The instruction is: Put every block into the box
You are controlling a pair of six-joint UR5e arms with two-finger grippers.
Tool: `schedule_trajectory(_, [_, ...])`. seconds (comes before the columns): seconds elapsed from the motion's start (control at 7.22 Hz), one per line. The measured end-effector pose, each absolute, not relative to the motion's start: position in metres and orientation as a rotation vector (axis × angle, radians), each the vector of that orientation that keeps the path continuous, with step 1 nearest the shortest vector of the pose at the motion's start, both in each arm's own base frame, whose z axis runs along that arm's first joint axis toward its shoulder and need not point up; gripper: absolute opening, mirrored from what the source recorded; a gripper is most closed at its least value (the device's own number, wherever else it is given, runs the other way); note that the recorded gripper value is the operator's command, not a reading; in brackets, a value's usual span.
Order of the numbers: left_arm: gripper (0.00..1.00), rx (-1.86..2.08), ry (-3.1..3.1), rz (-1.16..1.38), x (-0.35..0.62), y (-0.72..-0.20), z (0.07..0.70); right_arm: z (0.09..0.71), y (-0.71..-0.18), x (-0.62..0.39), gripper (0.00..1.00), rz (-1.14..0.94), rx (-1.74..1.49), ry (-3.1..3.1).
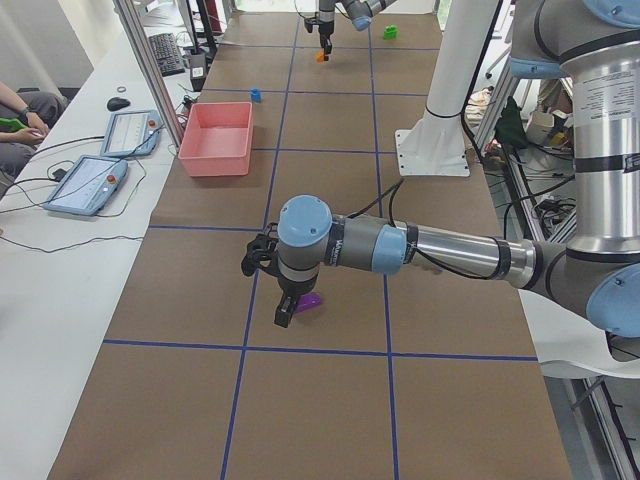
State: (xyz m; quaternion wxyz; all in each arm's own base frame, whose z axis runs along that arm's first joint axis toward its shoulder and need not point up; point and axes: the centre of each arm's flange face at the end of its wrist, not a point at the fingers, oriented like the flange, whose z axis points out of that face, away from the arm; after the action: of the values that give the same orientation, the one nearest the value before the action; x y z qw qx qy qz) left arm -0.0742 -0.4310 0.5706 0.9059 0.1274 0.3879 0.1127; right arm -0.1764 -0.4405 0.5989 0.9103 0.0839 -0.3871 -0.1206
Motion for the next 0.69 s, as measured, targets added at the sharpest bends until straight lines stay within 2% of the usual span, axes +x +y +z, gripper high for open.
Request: schedule_trajectory(0.69, [1.00,0.263,0.817,0.247,-0.068,-0.432,0.569,0.394,-0.570,-0.238,0.00,-0.076,0.191,-0.858])
